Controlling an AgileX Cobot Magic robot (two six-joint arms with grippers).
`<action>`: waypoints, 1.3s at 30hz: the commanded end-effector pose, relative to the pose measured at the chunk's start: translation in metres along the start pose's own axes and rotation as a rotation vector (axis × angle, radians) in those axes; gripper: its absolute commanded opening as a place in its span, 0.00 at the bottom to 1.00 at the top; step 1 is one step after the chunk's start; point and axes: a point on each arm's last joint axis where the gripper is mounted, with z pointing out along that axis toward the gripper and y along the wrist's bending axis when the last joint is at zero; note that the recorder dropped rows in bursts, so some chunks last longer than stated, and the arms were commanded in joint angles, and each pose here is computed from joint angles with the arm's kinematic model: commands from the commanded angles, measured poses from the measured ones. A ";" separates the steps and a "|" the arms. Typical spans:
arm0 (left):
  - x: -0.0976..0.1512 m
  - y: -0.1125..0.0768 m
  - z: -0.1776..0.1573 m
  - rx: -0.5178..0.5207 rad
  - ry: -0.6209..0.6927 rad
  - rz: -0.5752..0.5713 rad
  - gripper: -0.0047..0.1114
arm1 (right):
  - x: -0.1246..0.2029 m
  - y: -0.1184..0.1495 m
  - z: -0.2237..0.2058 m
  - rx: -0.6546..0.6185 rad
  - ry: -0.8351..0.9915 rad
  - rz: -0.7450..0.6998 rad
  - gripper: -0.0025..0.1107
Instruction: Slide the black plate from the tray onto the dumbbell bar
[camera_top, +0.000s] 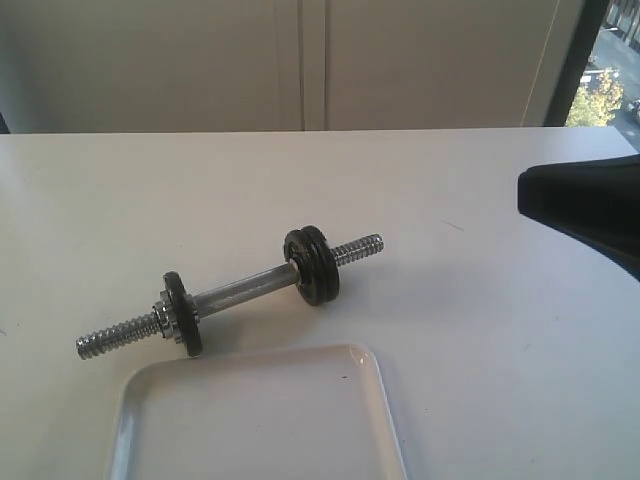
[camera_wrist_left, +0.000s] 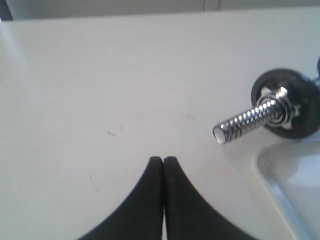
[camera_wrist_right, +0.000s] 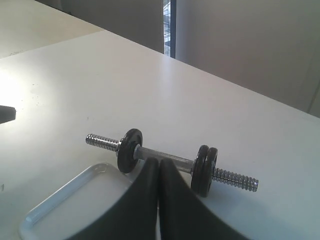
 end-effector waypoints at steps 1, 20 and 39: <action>0.005 0.000 0.000 0.003 0.045 0.014 0.04 | 0.001 0.000 0.001 -0.006 0.000 0.001 0.02; 0.005 0.000 0.000 0.001 0.043 -0.065 0.04 | 0.001 0.000 0.001 -0.006 0.000 0.001 0.02; 0.005 0.000 0.000 0.001 0.043 -0.065 0.04 | -0.005 0.046 -0.031 -0.170 -0.147 -0.161 0.02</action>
